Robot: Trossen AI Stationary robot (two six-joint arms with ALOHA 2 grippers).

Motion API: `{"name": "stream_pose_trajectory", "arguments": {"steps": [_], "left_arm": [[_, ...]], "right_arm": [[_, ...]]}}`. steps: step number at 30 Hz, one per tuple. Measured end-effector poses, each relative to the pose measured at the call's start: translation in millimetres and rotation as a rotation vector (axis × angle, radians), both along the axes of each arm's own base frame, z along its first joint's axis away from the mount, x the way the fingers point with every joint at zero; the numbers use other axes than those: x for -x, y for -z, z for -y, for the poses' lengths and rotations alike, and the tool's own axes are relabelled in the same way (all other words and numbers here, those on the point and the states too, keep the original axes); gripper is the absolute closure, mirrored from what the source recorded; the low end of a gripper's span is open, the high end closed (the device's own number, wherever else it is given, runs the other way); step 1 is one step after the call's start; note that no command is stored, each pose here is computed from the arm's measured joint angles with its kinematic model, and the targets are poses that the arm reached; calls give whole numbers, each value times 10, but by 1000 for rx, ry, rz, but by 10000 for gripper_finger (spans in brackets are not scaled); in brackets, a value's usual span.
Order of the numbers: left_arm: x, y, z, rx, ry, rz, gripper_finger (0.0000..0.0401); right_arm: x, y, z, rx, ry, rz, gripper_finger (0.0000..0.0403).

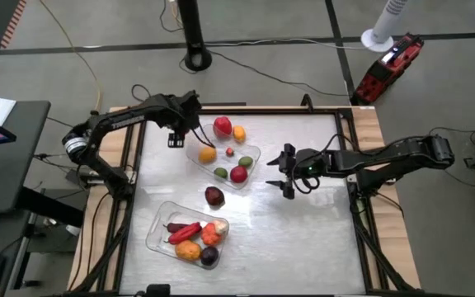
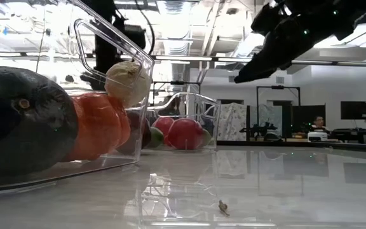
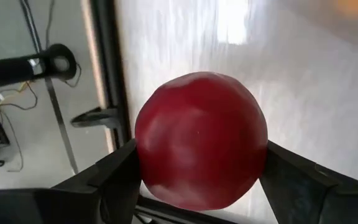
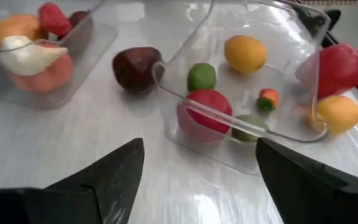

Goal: Sort produce into baskets
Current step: Put the red tomato into the top transparent bin

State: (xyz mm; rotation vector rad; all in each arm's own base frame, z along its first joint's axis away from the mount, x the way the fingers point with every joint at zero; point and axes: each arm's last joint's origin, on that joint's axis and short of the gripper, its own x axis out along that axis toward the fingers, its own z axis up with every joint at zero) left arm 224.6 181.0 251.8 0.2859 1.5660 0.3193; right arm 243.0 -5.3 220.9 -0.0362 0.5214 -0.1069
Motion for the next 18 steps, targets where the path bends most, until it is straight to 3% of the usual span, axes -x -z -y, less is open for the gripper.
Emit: {"name": "stream_pose_trajectory", "arguments": {"steps": [6,9,13,18], "left_arm": [[-47,-432,251,-32,5,64,132],[-99,-580,360,-19,-24,178,132],[-259,-588,498,53,-69,340,132],[-491,-454,653,80,-93,384,113]], "right_arm": [[19,55,3,-3,15,-24,68],[18,51,7,3,29,-20,68],[17,48,24,4,38,-17,68],[16,47,24,4,38,-14,68]]}}
